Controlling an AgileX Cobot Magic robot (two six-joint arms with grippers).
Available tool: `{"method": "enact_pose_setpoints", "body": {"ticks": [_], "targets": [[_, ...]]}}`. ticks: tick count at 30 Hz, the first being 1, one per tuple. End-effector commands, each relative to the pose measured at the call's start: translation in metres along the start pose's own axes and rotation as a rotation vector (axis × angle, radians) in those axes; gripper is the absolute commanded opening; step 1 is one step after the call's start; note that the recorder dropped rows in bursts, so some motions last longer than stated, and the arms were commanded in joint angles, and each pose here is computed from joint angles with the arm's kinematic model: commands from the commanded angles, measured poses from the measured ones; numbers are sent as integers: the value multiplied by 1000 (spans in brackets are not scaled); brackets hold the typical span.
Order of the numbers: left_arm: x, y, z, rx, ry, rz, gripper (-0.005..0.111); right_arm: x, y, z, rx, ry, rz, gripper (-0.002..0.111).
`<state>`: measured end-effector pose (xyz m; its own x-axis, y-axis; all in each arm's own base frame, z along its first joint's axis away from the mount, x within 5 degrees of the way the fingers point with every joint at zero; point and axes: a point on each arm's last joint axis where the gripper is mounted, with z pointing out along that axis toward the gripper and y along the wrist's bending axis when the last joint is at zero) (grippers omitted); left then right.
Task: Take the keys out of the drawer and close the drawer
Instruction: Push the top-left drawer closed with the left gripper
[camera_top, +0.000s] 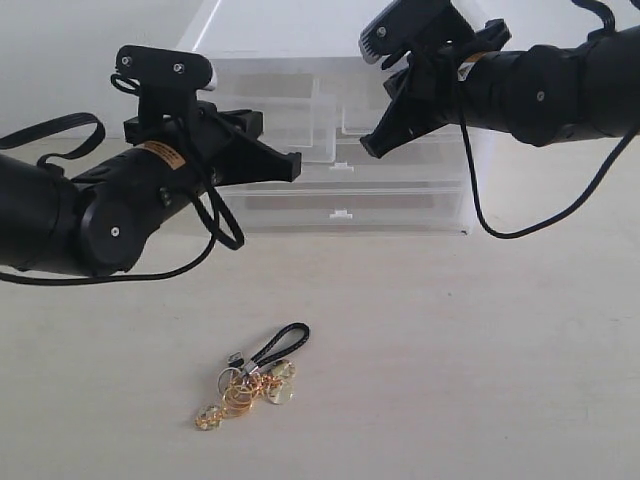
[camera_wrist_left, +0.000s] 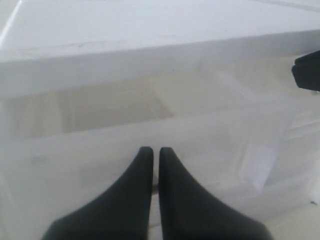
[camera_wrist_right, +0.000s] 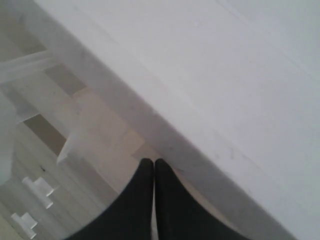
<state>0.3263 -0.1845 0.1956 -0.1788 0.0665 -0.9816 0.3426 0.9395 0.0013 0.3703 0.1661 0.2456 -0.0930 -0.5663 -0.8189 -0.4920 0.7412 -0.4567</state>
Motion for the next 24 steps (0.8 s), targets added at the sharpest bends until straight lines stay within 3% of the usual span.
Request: {"method": "enact_pose_setpoints", "body": {"ticks": [1, 12, 16, 21, 24], "targets": [[3, 2, 18, -12, 29, -12, 4, -11, -14, -1, 91, -99, 11, 0], [-9, 5, 64, -26, -11, -33, 4, -11, -14, -1, 92, -100, 12, 0], [-17, 4, 68, -26, -31, 22, 4, -11, -14, -1, 95, -103, 12, 0], [-7, 8, 68, -27, 91, 8, 4, -11, -14, -1, 95, -103, 12, 0], [-3, 2, 62, -5, 89, 72, 4, -11, -14, -1, 95, -103, 12, 0]]}}
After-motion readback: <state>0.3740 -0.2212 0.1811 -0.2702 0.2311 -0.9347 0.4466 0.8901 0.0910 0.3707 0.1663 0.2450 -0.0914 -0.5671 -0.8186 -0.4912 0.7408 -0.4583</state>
